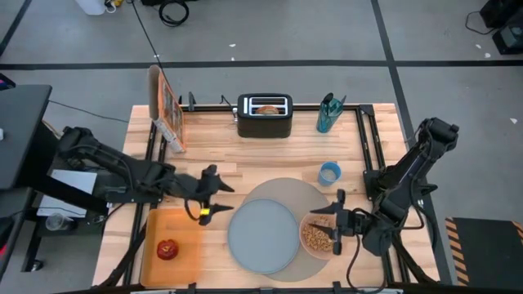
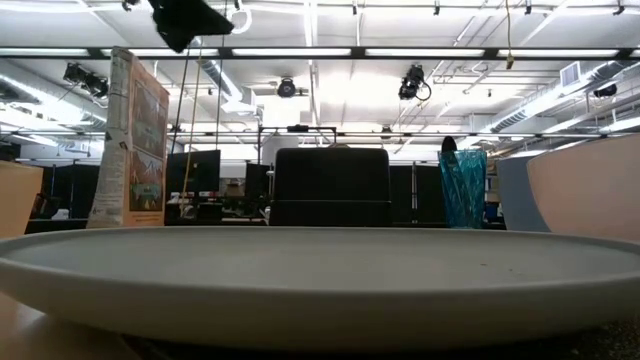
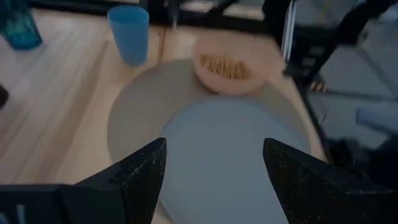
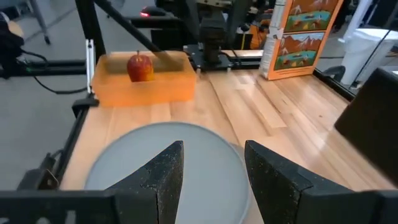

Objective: Arrange a breakfast setting
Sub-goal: Put the bagel on the blue plate, then put the apple on the blue plate

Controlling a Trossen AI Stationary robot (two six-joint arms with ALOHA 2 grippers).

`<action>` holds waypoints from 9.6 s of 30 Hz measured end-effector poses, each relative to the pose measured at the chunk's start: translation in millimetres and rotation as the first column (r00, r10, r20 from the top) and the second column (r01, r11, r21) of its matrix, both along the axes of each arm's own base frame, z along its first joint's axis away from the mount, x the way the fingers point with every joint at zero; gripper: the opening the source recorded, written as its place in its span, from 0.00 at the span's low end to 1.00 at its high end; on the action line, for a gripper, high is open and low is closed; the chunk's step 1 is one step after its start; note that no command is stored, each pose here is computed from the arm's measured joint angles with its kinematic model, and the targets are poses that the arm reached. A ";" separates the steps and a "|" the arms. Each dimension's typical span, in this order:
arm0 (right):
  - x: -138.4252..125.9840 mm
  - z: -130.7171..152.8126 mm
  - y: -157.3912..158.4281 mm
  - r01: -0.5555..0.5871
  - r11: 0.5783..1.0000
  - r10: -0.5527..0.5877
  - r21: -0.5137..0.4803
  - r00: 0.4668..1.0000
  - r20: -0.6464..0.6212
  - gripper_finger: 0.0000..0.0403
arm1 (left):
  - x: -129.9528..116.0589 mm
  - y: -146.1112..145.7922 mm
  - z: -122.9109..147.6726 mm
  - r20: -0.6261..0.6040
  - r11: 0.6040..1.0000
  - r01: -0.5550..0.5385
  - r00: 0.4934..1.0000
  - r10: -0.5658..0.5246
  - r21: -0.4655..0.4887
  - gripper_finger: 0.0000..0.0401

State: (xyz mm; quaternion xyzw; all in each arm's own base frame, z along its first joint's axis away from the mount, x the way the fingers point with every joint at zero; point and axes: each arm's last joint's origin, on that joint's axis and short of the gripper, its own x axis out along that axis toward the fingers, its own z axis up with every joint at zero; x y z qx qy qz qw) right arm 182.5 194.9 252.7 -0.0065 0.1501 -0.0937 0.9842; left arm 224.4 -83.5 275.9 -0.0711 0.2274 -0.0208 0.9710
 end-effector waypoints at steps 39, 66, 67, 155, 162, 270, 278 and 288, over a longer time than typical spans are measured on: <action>53.4 -17.5 -31.6 -0.088 0.996 0.090 0.019 0.984 -0.151 0.44 | 14.1 -52.2 -22.8 -0.191 0.992 -0.031 0.980 0.055 0.125 0.68; 109.0 13.7 -285.6 0.090 0.994 -0.100 -0.063 0.979 -0.179 0.43 | 22.0 39.6 -92.8 0.004 0.962 0.035 0.999 -0.038 0.272 0.68; 109.0 17.2 -289.0 0.076 0.995 -0.085 -0.056 0.982 -0.167 0.43 | 22.7 42.8 -92.2 0.033 0.969 0.033 0.999 -0.042 0.247 0.68; 151.7 5.5 -423.1 0.023 0.991 -0.077 -0.134 0.905 -0.419 0.19 | -11.6 65.4 -109.1 0.415 0.982 -0.171 0.901 0.125 0.075 0.68; 144.7 30.8 -416.2 0.052 0.979 -0.122 -0.195 0.923 -0.365 0.14 | -11.6 65.3 -109.1 0.415 0.983 -0.172 0.901 0.129 0.067 0.68; 88.4 20.6 -112.4 -0.136 0.989 0.147 0.059 0.944 -0.294 0.45 | -88.2 -68.0 32.8 -0.616 0.875 -0.393 0.773 0.149 -0.282 0.68; 83.9 23.9 -100.7 -0.161 0.987 0.151 -0.014 0.950 -0.273 0.45 | -67.4 -102.2 24.7 -0.830 0.845 -0.528 0.506 0.233 -0.085 0.68; 86.5 27.2 -103.2 -0.152 0.984 0.124 -0.095 0.961 -0.246 0.45 | -42.2 -148.1 -30.8 -0.973 0.869 -0.488 0.150 0.175 0.081 0.68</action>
